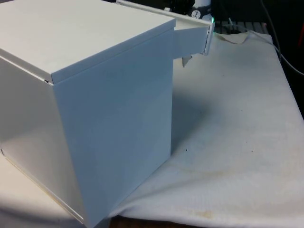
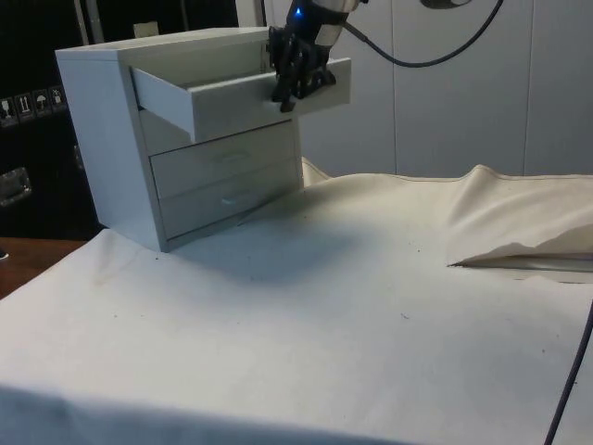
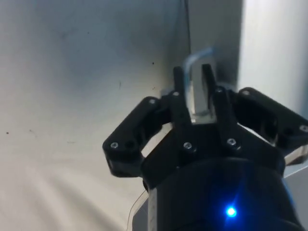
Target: Open the drawer, then close it.
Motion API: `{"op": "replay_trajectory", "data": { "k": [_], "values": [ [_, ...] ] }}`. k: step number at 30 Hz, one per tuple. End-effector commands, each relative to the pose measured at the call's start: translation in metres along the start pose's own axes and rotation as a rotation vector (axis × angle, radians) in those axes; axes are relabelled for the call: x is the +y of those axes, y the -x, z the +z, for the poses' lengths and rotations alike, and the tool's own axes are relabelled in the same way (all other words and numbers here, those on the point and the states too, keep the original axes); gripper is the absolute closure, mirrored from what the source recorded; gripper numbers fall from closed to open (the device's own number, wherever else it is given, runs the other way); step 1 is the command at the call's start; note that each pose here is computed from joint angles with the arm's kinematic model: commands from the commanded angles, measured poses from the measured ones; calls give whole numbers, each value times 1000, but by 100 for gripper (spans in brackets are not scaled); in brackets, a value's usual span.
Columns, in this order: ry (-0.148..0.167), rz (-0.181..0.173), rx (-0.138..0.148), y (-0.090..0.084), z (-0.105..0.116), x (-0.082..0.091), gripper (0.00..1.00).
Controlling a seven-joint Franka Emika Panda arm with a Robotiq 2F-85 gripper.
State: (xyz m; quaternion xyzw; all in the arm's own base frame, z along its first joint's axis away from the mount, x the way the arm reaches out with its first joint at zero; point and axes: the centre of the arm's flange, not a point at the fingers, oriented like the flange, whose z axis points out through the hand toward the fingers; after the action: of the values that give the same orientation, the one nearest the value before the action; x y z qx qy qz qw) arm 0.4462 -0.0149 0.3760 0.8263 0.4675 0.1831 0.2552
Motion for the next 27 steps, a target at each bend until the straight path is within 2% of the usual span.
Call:
{"op": "replay_trajectory", "data": {
  "k": [1,6,7,8,9,15,16,17,24,25,26,27],
  "values": [
    [1,-1,2,0,-1,1,79],
    [-1,0,0,0,0,-1,51],
    [1,-1,2,0,-1,1,51],
    [1,-1,2,0,-1,1,46],
    [1,-1,2,0,-1,1,36],
    [-2,-1,0,0,0,-1,5],
    [0,1,2,0,0,-2,5],
    [-2,0,3,-1,0,-5,0],
    [-19,-1,7,-3,-2,-23,0],
    [-32,-1,7,-4,1,-23,0],
    [-21,0,7,-3,-3,-27,0],
    [-26,1,10,-4,-3,-33,0]
  ]
}}
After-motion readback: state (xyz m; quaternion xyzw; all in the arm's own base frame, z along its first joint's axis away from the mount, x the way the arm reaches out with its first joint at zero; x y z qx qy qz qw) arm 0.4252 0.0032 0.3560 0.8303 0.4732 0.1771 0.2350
